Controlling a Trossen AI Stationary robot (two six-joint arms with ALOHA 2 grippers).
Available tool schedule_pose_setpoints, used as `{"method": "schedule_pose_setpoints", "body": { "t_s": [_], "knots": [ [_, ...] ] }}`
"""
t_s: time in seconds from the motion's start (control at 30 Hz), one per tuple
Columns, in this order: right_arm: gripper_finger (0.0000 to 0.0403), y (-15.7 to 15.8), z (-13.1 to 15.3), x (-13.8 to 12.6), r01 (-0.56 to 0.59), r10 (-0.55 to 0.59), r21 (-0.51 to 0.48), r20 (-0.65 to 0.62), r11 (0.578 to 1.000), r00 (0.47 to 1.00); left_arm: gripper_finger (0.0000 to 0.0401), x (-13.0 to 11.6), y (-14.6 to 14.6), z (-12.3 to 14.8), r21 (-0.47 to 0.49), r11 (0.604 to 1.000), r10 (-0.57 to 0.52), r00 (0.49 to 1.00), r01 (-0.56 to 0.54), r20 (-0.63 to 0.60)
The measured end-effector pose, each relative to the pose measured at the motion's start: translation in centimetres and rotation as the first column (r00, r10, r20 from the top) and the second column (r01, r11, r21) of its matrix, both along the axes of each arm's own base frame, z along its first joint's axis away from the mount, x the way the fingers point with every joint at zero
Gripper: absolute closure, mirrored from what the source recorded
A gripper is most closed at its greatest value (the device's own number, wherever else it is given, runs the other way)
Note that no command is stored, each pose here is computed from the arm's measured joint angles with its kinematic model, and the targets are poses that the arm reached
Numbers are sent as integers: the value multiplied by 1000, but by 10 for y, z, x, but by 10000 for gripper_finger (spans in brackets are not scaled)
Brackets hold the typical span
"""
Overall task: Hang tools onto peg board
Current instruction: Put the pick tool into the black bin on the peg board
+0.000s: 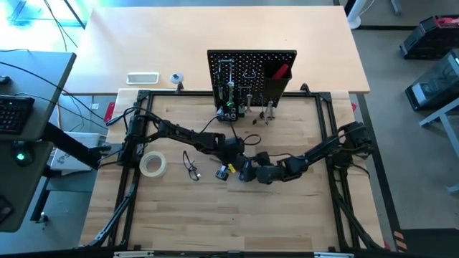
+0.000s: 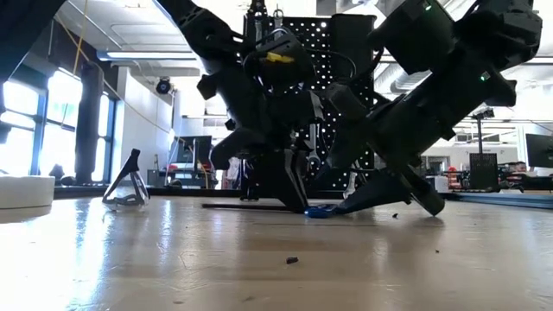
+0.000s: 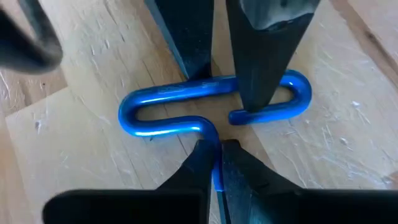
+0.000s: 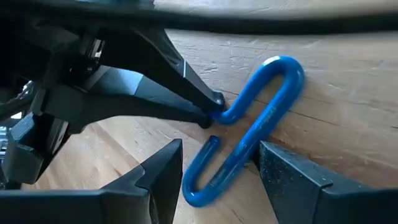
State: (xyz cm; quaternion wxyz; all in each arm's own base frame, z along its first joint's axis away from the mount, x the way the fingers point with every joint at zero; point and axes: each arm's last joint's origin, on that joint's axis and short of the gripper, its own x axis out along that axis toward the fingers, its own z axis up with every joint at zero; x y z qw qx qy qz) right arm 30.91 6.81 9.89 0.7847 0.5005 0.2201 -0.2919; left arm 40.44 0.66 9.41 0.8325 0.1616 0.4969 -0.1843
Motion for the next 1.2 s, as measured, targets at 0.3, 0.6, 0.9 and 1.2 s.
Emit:
{"method": "schedule_pose_setpoints", "body": {
  "t_s": [0.3, 0.6, 0.9, 1.2],
  "knots": [
    [201, -3, 1, 1, -2, 3, -15, 9, 1000, 1000, 398, 0, 0, 1, 11, 1000, 1, 1000, -1, 5],
    [201, 15, 2, -8, 15, -16, -4, -24, 1000, 1000, 400, -1, 0, 15, 31, 999, 2, 999, -4, 47],
    [201, 21, 2, -8, -10, 12, 82, -22, 997, 1000, 401, -1, -1, 28, 26, 1000, -4, 996, 2, 93],
    [201, 18, 2, -7, -3, 4, 106, -11, 994, 1000, 397, -2, -1, 37, 25, 1000, -17, 994, 14, 111]
  ]
}}
